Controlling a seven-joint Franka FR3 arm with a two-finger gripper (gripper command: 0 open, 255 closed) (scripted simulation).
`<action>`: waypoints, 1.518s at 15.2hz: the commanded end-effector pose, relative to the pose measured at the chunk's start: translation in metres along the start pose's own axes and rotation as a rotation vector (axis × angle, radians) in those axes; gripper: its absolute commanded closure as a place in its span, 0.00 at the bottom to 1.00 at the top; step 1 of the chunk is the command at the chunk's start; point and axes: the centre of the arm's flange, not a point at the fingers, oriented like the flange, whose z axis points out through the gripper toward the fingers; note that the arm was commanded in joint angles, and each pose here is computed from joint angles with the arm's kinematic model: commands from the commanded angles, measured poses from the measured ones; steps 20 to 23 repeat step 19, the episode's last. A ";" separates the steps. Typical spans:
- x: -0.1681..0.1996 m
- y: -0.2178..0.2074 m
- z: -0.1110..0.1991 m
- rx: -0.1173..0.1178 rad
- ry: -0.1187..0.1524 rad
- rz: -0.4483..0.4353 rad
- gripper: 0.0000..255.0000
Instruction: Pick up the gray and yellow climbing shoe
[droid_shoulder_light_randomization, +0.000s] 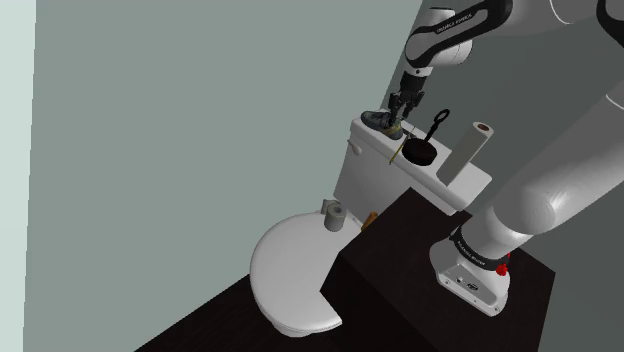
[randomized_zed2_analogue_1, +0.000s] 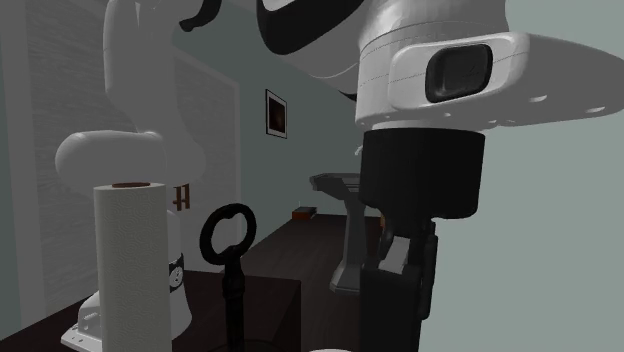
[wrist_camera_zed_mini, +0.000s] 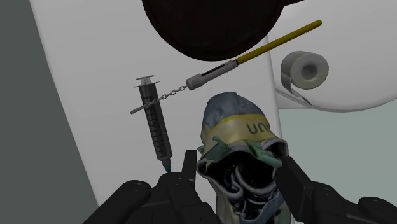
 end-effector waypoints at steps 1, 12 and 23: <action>0.000 0.000 0.001 0.000 -0.001 0.000 1.00; -0.004 0.002 -0.052 0.000 -0.001 0.000 1.00; -0.006 0.003 -0.079 0.000 -0.001 0.000 1.00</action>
